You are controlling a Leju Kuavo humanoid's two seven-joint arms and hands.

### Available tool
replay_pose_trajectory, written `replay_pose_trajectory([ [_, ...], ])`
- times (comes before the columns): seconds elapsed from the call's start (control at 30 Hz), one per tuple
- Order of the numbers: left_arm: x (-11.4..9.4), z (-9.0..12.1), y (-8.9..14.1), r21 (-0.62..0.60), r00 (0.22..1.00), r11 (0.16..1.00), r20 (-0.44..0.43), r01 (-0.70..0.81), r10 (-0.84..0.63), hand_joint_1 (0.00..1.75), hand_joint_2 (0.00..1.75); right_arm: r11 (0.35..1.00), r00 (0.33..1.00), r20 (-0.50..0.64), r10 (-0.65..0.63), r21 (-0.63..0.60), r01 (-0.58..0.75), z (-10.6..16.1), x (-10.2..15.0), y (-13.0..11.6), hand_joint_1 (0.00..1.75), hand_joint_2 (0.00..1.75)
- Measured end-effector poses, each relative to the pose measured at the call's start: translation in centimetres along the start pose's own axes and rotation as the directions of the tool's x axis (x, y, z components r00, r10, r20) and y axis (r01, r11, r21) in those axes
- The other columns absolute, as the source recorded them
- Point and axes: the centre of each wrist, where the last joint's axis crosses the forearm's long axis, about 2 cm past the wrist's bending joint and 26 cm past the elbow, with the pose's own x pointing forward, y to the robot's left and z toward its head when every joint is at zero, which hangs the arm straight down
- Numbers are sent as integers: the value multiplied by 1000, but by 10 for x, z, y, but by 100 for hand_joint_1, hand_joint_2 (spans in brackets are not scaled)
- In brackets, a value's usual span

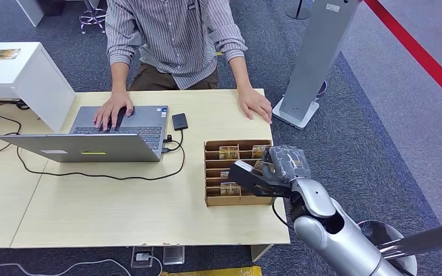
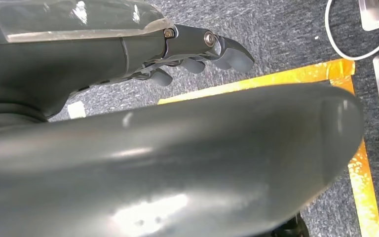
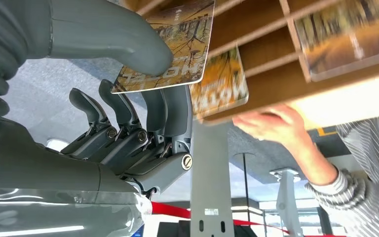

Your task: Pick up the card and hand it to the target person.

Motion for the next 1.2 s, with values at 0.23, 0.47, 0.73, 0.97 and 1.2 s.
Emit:
replay_pose_trajectory([
  [0.23, -1, 0, 1, 9, 1000, 1000, -5, -13, 13, 0, 0, 989, 994, 56, -90, -110, 96, 14, 0, -44, 155, 175],
  [0.47, -1, 0, 1, 1, 1000, 1000, -1, -9, 9, 0, 0, 974, 980, 170, -104, -184, 136, 24, 5, -59, 155, 175],
  [0.73, 0, 0, 0, -9, 1000, 1000, 22, 5, -4, 0, 0, 898, 944, 316, -93, -384, 217, 11, 4, -52, 155, 175],
  [0.97, 1, 0, -1, -14, 999, 1000, 26, 23, -22, 0, 0, 805, 955, 296, -24, -560, 194, 2, -7, -39, 155, 175],
  [1.2, 1, 0, -2, -14, 999, 1000, 26, 25, -25, 0, 0, 797, 959, 284, -10, -577, 179, -4, -11, -25, 78, 175],
])
